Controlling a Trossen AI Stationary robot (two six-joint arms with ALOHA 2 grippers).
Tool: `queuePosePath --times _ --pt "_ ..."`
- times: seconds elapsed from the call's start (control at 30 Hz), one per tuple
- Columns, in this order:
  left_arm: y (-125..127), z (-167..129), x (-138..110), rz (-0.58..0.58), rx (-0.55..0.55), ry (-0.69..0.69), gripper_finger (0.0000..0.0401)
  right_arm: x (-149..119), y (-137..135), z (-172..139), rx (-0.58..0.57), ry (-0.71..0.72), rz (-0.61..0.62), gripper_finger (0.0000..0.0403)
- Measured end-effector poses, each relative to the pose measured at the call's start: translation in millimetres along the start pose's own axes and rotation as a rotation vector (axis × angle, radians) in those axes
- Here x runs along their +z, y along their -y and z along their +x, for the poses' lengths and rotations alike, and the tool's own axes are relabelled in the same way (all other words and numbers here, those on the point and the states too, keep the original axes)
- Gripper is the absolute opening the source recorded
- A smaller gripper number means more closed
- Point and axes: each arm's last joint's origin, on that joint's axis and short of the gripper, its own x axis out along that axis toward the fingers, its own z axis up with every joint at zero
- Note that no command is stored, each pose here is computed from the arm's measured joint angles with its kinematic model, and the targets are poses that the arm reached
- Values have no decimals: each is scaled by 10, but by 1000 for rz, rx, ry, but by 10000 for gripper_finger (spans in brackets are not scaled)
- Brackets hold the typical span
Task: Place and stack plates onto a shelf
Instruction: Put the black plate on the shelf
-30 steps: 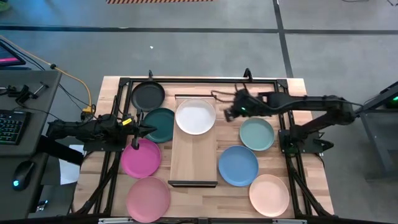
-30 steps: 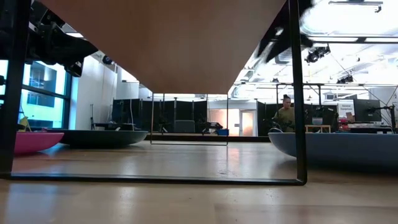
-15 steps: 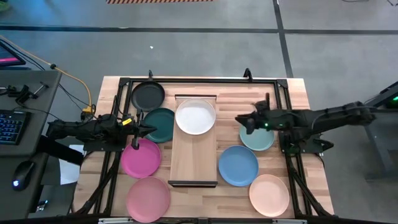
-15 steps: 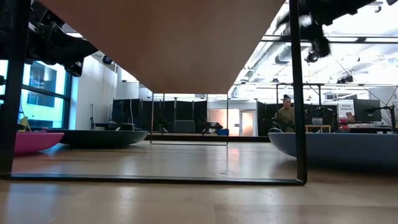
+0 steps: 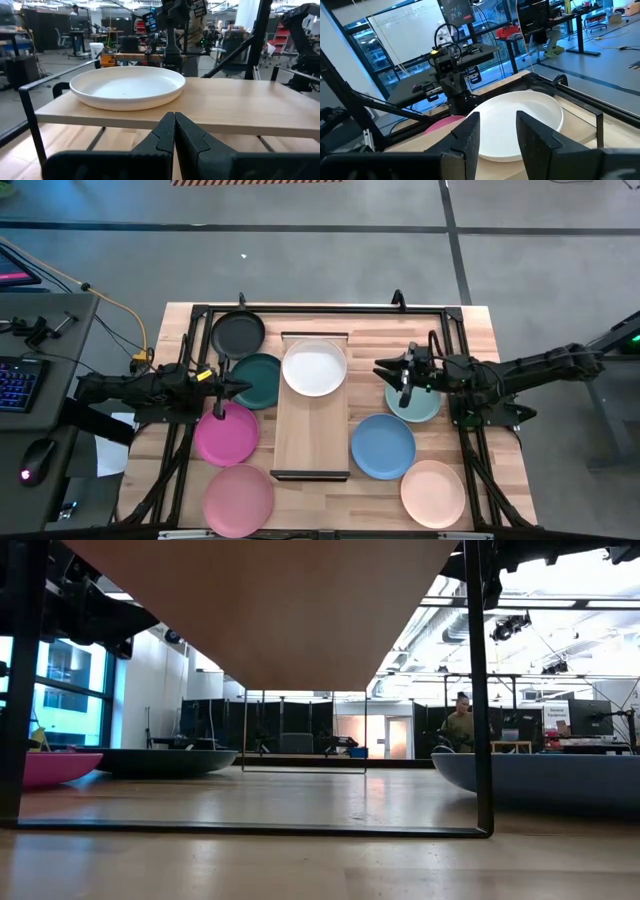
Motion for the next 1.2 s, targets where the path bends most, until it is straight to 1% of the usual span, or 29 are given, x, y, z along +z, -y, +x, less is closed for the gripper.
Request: queuePosePath --times 0.07,0.1,0.2,0.23,0.3,0.37,0.43,0.5,0.57,0.63,0.7,0.77,0.87,0.97,1.03,1.1,1.2 --pt "0 0 3 -34 0 2 1 0 0 0 0 0 5 110" --pt "0 0 7 -87 1 7 1 0 0 0 0 0 6 110" --pt "-19 0 69 -335 56 81 1 0 0 0 1 0 9 110" --pt "-29 -5 110 -425 79 135 1 0 0 0 1 0 16 110" --pt "-51 -33 243 -580 105 296 1 0 -1 0 3 -1 35 110" --pt "-64 -60 365 -618 113 421 1 0 -1 0 3 0 50 110" --pt "-63 -65 469 -599 119 429 3 1 2 1 -2 1 52 110" --pt "-63 -41 580 -598 150 362 11 2 6 0 -16 7 52 110" --pt "-60 14 672 -603 200 243 25 2 9 1 -27 11 52 110" --pt "-59 75 811 -582 246 136 44 3 10 1 -30 12 52 110" --pt "-68 141 979 -542 297 30 65 2 10 1 -30 11 52 110" --pt "-97 205 1111 -470 376 -101 89 2 10 1 -30 11 52 110" --pt "-187 295 1312 -413 566 -230 120 2 10 1 -30 11 52 110" --pt "-318 342 1463 -378 824 -309 143 2 10 1 -30 11 51 110" --pt "-427 380 1507 -362 972 -362 151 2 10 1 -30 11 52 110" --pt "-552 412 1508 -400 1073 -399 153 1 10 1 -31 10 52 110" --pt "-735 454 1422 -539 1141 -440 153 -3 12 1 -33 7 50 110"
